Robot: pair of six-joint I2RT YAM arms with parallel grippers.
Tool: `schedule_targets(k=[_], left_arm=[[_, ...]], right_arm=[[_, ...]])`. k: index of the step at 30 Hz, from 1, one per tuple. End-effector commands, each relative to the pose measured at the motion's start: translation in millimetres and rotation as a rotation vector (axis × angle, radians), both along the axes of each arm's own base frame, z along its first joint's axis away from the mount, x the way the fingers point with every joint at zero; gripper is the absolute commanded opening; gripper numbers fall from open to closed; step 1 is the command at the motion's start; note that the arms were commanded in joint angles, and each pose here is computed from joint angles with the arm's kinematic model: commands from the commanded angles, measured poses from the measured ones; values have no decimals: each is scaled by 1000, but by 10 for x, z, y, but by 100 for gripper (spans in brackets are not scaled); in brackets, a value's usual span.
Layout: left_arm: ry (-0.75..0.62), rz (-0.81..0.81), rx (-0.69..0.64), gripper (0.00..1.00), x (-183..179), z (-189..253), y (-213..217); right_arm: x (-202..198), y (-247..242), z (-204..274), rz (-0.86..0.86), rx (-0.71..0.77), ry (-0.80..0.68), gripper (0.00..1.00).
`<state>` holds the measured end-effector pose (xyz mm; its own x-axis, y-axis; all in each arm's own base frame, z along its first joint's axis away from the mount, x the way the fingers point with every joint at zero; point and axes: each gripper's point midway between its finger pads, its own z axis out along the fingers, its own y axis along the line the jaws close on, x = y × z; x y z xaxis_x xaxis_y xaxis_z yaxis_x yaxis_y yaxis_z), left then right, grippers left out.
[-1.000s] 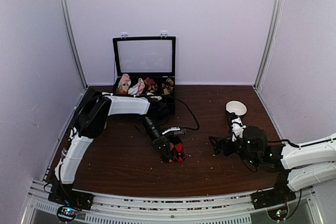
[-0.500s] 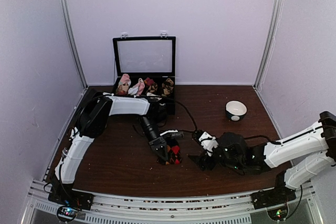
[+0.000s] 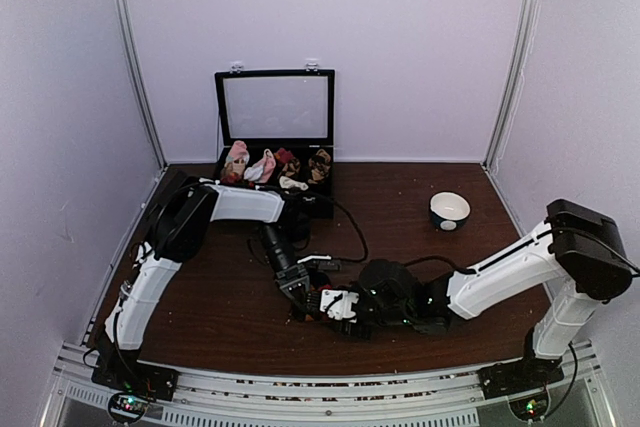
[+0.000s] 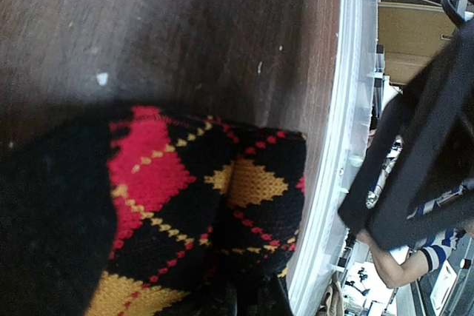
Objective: Roll the socks
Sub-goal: Roll the sock at the center of the board.
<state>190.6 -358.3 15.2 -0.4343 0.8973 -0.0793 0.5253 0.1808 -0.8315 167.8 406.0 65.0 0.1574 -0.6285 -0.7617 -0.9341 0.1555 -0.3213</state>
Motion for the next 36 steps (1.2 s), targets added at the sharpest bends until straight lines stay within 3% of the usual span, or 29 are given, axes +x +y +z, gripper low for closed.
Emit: schedule_targets(k=[1, 9, 20, 25, 28, 30, 31, 36], left_arm=[[-136, -126, 211, 0, 99, -736, 402], [-143, -132, 209, 0, 123, -740, 409], [-171, -157, 224, 1, 154, -782, 448], [-171, -160, 212, 4, 157, -756, 432], [-185, -155, 180, 9, 170, -674, 418], [-197, -143, 142, 20, 181, -577, 396], [-213, -137, 117, 31, 200, -533, 379], [-301, -92, 68, 42, 361, -358, 326]], right_arm=[[-63, 189, -79, 116, -32, 27, 41], [24, 148, -368, 106, -105, 80, 38], [225, 51, -380, 36, -128, 1, 43], [263, -32, -557, 18, -171, 35, 39], [231, -97, -688, 24, -193, 79, 34], [194, -137, -758, 29, -209, 99, 30], [177, -159, -790, 31, -216, 108, 27], [119, -204, -838, 28, -211, 157, 5]])
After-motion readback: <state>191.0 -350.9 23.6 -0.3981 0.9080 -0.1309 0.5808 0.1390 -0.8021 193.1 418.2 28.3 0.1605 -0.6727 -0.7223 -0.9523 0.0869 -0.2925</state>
